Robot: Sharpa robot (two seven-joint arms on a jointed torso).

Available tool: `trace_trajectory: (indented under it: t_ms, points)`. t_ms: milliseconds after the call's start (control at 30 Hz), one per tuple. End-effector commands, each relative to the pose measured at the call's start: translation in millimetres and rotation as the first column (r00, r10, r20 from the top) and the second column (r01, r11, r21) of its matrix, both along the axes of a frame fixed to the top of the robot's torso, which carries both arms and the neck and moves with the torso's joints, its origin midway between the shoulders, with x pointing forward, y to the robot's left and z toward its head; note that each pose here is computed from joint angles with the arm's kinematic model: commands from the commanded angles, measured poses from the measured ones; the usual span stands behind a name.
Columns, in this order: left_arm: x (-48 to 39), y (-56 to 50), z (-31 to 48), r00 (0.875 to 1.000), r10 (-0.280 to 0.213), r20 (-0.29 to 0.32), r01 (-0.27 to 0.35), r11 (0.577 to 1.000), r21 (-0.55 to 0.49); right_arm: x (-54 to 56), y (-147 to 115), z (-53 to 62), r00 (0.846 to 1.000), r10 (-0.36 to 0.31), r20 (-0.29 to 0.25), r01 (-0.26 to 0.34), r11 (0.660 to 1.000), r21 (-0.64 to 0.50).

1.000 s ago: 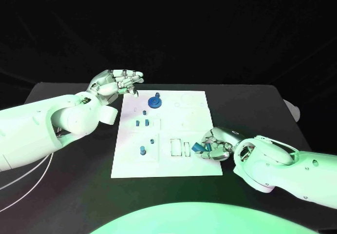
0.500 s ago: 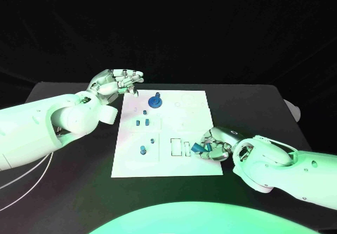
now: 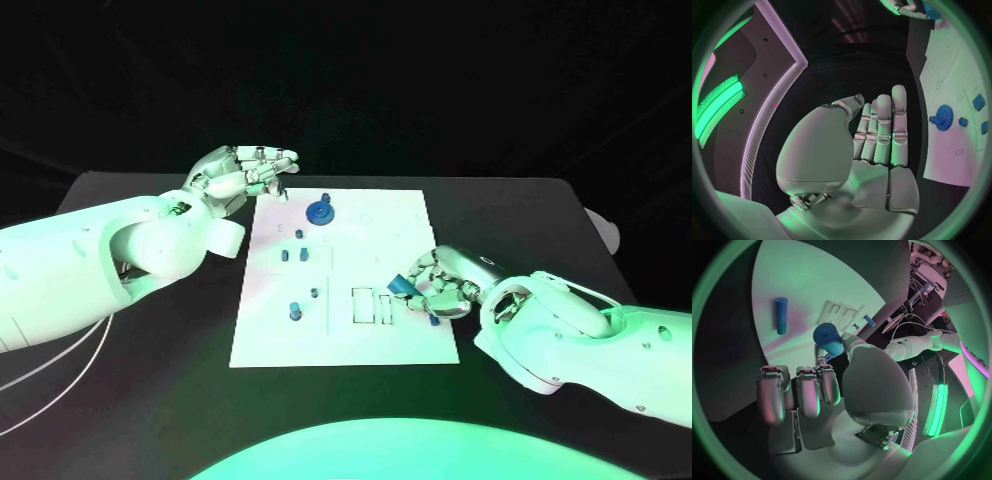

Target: Assemble the parts on the task board

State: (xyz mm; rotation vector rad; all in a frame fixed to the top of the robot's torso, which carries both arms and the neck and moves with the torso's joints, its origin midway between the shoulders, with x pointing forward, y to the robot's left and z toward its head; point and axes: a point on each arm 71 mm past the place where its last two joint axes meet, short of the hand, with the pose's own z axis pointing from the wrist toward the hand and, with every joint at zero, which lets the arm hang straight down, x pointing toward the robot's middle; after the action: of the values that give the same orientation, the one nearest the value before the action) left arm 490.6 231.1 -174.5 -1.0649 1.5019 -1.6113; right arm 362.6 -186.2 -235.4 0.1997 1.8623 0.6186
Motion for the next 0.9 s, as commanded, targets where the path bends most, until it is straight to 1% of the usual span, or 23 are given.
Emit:
trace_trajectory:
  t_ms: [33,167,500,700,900]
  points:
    - [-0.7,-3.0,0.9,1.000,-0.021,0.005,0.021,1.000,-0.010,0.2,6.6,2.5,1.000,-0.009,-0.018,0.010,0.998,0.060]
    - [-0.9,-3.6,1.0,1.000,-0.022,0.005,0.022,1.000,-0.011,2.1,17.3,0.7,0.999,0.017,-0.047,-0.014,0.998,0.065]
    - [-1.7,-4.8,1.3,1.000,-0.026,0.006,0.026,1.000,-0.013,6.6,42.2,-10.4,0.989,0.085,-0.121,-0.080,0.996,0.048]
    - [-2.0,-4.5,1.4,1.000,-0.026,0.006,0.026,1.000,-0.013,8.6,46.8,-14.1,0.986,0.095,-0.138,-0.092,0.995,0.024]
    - [-2.0,-4.3,1.4,1.000,-0.026,0.006,0.026,1.000,-0.013,10.2,49.5,-16.4,0.985,0.100,-0.144,-0.101,0.995,-0.002]
